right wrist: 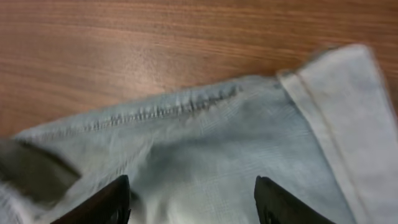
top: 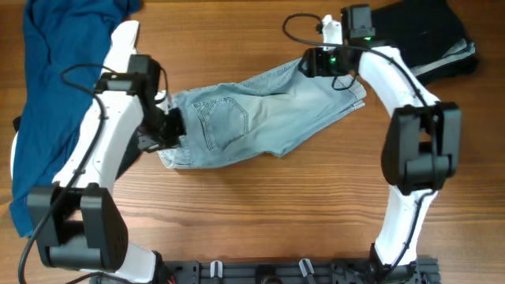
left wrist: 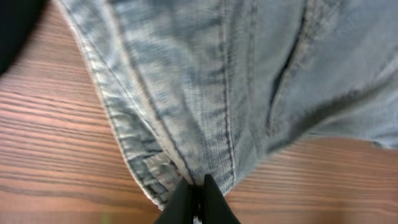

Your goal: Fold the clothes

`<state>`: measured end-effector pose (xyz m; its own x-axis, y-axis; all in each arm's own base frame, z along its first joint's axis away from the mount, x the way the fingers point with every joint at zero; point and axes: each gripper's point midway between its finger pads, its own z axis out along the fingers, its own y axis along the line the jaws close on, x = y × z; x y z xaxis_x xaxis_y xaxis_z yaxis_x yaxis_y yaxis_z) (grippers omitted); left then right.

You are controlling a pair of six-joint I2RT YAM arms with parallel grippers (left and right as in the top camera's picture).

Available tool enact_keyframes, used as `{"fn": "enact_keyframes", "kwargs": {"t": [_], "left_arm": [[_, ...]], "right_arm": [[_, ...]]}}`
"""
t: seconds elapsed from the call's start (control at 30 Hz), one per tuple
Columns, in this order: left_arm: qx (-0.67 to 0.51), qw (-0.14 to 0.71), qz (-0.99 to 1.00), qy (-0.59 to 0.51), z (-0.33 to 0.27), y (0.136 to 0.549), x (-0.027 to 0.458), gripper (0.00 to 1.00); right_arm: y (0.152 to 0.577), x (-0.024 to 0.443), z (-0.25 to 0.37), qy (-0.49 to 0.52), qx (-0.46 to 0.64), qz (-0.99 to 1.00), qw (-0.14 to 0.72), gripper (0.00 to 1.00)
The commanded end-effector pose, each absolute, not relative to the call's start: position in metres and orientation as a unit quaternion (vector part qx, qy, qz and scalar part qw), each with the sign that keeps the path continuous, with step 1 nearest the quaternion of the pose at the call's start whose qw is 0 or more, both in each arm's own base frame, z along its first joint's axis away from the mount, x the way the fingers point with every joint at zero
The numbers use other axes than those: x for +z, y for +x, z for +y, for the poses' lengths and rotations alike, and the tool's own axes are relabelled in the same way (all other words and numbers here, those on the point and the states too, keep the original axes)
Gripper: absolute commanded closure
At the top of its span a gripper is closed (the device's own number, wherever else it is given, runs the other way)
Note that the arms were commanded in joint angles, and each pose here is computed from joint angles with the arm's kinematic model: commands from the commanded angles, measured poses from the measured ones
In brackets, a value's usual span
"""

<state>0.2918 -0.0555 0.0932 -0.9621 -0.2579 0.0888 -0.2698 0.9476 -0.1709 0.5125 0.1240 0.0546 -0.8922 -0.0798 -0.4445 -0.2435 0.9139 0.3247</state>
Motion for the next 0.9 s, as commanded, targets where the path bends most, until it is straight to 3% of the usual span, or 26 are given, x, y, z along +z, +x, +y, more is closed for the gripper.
{"fn": "enact_keyframes", "kwargs": {"t": [0.0,0.2,0.23,0.3,0.33,0.57,0.77,0.87], "left_arm": [[0.088,0.075,-0.984,0.136,-0.08,0.264,0.08,0.96],[0.088,0.179,-0.962,0.184,-0.086,0.187,0.015,0.96],[0.101,0.182,-0.961,0.185,-0.09,0.185,0.012,0.6],[0.106,0.176,-0.961,0.182,-0.092,0.187,0.01,0.07],[0.106,0.174,-0.962,0.182,-0.091,0.188,0.01,0.01],[0.102,0.118,-0.973,0.172,-0.088,0.211,0.009,0.0],[0.079,-0.022,-0.984,0.161,-0.067,0.231,0.063,0.0],[0.088,-0.049,-0.982,0.158,-0.068,0.235,0.074,0.0]], "right_arm": [[0.514,0.031,0.126,-0.061,0.198,0.958,0.198,0.36],[0.514,0.029,0.126,-0.062,0.198,0.958,0.196,0.35],[0.514,0.029,0.126,-0.061,0.198,0.958,0.196,0.35],[0.514,0.03,0.126,-0.061,0.198,0.958,0.196,0.31],[0.514,0.03,0.126,-0.062,0.198,0.958,0.196,0.3],[0.513,0.029,0.126,-0.063,0.198,0.958,0.196,0.27],[0.522,0.037,0.132,-0.079,0.211,0.949,0.219,0.23],[0.523,0.037,0.132,-0.076,0.211,0.949,0.221,0.2]]}}
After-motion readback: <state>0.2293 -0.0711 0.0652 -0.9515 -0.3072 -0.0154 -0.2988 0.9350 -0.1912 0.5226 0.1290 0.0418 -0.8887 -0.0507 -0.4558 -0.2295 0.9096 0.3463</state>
